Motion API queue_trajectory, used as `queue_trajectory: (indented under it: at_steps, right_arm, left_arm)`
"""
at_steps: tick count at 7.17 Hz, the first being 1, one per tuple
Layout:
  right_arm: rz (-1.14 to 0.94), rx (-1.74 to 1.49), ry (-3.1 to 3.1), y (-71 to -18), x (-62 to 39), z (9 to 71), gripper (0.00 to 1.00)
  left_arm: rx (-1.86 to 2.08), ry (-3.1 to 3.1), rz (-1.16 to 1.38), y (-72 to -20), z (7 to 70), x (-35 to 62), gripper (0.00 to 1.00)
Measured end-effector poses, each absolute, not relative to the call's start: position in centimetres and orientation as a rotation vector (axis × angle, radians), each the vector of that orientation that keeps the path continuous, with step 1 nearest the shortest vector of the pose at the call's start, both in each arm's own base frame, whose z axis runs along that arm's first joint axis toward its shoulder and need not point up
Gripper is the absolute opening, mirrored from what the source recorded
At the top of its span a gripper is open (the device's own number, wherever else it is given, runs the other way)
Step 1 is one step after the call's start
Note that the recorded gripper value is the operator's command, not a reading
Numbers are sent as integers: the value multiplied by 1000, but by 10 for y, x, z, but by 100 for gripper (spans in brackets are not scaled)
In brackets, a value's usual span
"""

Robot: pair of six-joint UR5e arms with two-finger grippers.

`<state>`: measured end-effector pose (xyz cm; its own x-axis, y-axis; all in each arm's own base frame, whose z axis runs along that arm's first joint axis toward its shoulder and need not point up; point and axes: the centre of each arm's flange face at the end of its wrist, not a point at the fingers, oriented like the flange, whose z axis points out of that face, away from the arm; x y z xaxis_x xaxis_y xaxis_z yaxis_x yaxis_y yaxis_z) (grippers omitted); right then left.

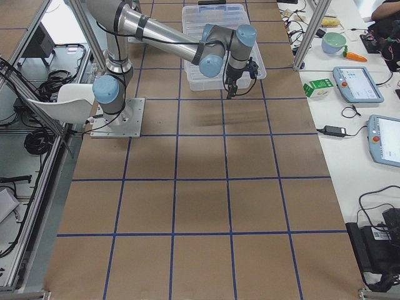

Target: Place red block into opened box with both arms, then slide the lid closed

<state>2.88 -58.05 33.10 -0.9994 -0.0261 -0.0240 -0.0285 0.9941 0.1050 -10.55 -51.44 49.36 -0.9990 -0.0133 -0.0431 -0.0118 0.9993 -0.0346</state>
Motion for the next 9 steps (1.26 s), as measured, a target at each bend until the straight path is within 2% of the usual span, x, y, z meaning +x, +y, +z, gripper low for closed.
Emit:
queue_trajectory:
  at_steps: [9]
  right_arm:
    - [139, -6, 3126, -581, 59, 341, 100]
  left_arm:
    - [-19, 3097, -53, -514, 494, -105, 100]
